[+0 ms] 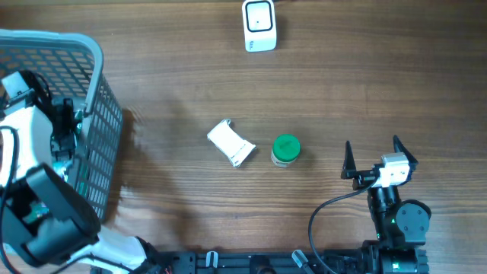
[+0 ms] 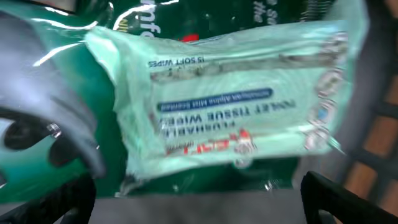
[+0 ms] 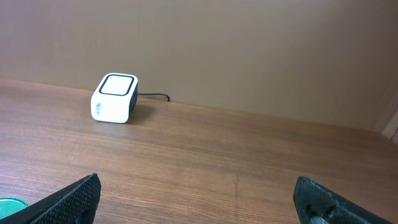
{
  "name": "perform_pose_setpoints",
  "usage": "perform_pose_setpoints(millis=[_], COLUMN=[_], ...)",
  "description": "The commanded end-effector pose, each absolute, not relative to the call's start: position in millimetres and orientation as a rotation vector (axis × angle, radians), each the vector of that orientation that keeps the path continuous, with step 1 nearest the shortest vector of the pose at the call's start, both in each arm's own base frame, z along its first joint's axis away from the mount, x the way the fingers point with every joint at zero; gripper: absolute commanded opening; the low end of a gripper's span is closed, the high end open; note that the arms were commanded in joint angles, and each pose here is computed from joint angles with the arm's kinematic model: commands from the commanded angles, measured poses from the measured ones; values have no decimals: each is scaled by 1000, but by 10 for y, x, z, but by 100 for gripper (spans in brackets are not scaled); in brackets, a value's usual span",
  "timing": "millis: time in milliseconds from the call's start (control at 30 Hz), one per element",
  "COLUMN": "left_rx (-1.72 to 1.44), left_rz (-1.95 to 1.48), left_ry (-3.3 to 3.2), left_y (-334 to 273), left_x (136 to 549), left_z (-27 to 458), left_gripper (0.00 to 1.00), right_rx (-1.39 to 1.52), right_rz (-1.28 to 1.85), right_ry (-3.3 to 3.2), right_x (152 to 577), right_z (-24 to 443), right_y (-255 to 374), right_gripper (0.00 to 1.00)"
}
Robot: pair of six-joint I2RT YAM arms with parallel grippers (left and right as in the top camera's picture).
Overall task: Scan the item barcode
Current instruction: 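Reach the left gripper into the basket and grasp the wet-wipe pack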
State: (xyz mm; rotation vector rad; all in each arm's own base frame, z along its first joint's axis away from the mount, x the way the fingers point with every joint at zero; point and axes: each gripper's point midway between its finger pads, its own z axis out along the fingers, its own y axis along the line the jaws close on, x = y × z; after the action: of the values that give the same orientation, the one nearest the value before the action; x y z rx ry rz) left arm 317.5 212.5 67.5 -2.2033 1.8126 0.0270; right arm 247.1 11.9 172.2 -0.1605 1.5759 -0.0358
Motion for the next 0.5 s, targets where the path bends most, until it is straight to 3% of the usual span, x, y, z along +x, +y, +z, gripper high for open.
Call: perform_pose_setpoints(millis=[0, 267, 467], left_rx=[-2218, -2083, -2103], left_rz=[98, 195, 222], left_ry=[1774, 1832, 1857], left_y=[2239, 2401, 2426], left_x=[3162, 3196, 3216], left_z=[576, 607, 363], left_gripper=[100, 100, 97], right_rx=[-163, -162, -162], right_rz=[-43, -43, -43], right_ry=[1567, 1567, 1567], right_x=[2469, 2469, 2469], right_z=[1740, 1740, 1740], right_y=[118, 118, 118], right_gripper=[100, 100, 100])
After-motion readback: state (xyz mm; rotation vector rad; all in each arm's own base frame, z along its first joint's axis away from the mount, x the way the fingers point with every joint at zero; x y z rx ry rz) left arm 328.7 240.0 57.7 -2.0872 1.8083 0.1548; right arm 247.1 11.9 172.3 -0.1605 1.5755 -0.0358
